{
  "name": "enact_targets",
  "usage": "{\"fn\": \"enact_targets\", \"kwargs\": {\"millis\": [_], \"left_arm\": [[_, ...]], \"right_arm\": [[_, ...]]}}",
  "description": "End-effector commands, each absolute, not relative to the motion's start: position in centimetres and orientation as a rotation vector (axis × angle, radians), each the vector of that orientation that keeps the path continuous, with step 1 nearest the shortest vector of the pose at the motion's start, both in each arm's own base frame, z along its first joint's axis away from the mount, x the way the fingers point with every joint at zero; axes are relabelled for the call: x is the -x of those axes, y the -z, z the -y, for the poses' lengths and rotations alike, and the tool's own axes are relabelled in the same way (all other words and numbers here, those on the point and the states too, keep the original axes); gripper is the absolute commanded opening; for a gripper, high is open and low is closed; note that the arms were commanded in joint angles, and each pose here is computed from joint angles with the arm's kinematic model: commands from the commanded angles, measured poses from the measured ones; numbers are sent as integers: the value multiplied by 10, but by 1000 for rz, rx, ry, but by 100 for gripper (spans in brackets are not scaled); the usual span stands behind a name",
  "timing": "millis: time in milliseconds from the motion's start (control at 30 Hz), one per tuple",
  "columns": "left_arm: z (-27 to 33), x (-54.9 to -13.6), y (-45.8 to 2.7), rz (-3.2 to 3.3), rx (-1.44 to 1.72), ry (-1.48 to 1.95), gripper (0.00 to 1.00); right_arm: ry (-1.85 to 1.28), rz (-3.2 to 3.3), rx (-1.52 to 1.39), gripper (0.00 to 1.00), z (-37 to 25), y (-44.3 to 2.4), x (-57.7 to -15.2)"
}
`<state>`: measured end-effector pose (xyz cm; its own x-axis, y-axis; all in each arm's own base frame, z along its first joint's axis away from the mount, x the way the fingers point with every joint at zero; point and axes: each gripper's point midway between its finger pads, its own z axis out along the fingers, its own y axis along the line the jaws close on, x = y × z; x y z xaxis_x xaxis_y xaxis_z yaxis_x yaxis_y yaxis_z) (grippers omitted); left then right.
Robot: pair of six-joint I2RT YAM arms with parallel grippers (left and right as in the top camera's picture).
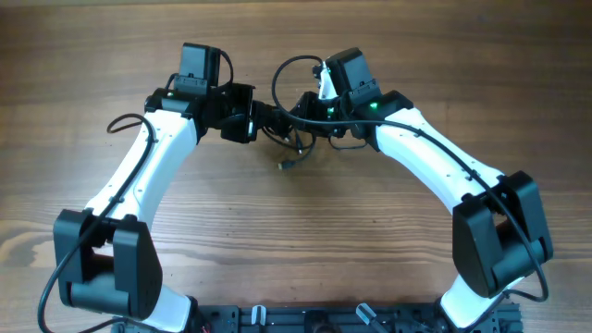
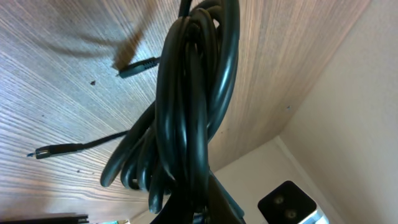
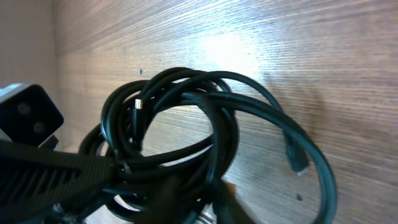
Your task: Untangle cables
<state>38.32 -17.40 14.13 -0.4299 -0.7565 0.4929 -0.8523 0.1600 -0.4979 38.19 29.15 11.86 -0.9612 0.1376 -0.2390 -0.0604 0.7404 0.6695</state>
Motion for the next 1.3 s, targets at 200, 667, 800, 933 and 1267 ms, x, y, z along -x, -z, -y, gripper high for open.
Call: {"fn": "enact_targets", "kwargs": {"millis": [200, 667, 800, 933, 1267], "left_arm": [[187, -402, -179, 2273, -1464, -1396, 4], [153, -420, -208, 2208, -1366, -1621, 4], [157, -419, -208, 2417, -1163, -1678, 4], [157, -419, -208, 2610, -948, -1725, 4], [169, -410, -226, 2758, -453, -1906, 4]], "right_arm": [[-997, -2793, -46, 5, -291, -93, -360], [-1091, -2718, 65, 4, -280, -94, -363], [-1242, -2539, 248, 5, -295, -143, -362], [-1266, -2444, 284, 16, -294, -182, -358], [-1255, -2381, 50, 52, -287, -211, -376]]}}
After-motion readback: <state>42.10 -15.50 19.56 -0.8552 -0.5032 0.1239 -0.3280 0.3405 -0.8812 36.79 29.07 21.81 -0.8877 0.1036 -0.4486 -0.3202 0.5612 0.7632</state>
